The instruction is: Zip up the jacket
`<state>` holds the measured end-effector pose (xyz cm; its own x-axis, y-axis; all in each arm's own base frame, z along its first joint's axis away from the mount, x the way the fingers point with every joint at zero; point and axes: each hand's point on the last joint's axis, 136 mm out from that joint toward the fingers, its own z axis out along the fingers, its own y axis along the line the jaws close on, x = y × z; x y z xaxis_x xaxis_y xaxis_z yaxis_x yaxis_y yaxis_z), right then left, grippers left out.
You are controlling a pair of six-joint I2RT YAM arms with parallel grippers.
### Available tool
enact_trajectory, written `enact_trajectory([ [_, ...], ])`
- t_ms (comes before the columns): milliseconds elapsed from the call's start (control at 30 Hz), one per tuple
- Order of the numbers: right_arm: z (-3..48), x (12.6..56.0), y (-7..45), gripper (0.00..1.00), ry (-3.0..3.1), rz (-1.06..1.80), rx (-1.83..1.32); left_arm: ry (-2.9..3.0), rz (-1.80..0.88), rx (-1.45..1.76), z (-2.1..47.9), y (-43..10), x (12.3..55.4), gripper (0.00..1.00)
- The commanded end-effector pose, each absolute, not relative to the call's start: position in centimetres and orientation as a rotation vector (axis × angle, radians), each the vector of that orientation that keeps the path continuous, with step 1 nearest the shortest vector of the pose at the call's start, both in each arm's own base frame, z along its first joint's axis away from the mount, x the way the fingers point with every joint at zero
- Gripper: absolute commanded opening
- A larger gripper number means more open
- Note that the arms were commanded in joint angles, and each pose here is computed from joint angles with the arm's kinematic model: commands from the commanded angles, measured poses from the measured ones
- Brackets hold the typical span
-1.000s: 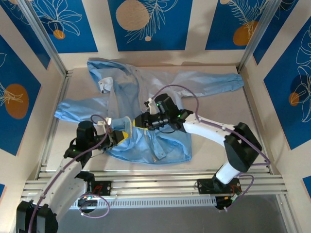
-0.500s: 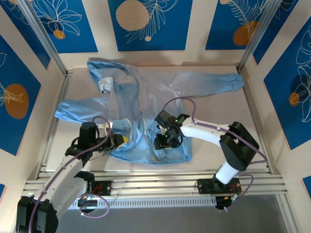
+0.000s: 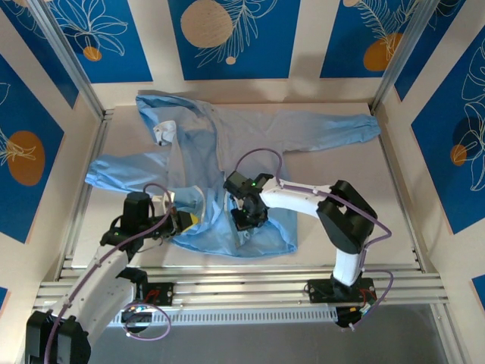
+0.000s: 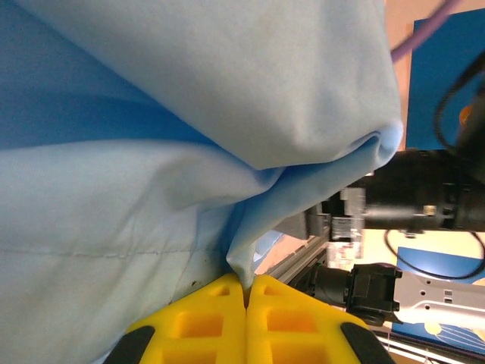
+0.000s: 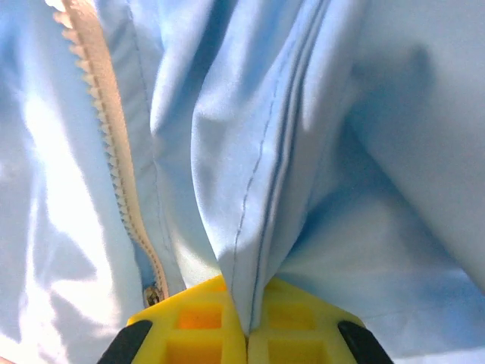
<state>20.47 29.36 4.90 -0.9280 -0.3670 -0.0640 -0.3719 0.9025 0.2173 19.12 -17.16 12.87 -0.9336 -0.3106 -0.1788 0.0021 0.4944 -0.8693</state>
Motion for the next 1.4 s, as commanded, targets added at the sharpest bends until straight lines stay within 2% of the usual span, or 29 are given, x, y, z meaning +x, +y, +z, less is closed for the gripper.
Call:
enact_trajectory([
  [0, 10.3, 22.9, 29.8, 0.0, 2.882, 0.432, -0.589, 2.415, -1.4, -0.253, 13.1, -17.1, 19.7, 0.0],
  [167, 13.3, 23.1, 32.0, 0.0, 2.82, 0.728, -0.608, 2.375, -1.458, -0.279, 12.7, -17.7, 20.8, 0.0],
  [300, 12.5, 21.9, 34.7, 0.01, 2.837, 0.925, -0.592, 2.411, -1.426, -0.289, 11.1, -17.7, 20.8, 0.0],
  [500, 7.7, 19.2, 37.0, 0.07, 2.972, 0.852, -0.653, 2.47, -1.352, -0.305, 9.0, -17.1, 20.0, 0.0],
  [733, 6.0, 17.2, 37.7, 0.33, 2.984, 0.815, -0.704, 2.522, -1.325, -0.34, 6.7, -16.6, 18.6, 0.0],
  [867, 5.9, 16.8, 37.2, 0.43, 2.98, 0.793, -0.666, 2.529, -1.312, -0.338, 6.4, -16.4, 18.4, 0.0],
  [1100, 5.3, 16.3, 36.8, 0.5, 3.017, 0.668, -0.587, 2.562, -1.304, -0.329, 5.8, -16.3, 17.7, 0.0],
  [1367, 3.6, 17.1, 38.6, 0.54, 3.046, 0.613, -0.52, 2.581, -1.304, -0.332, 4.5, -16.2, 17.1, 0.0],
])
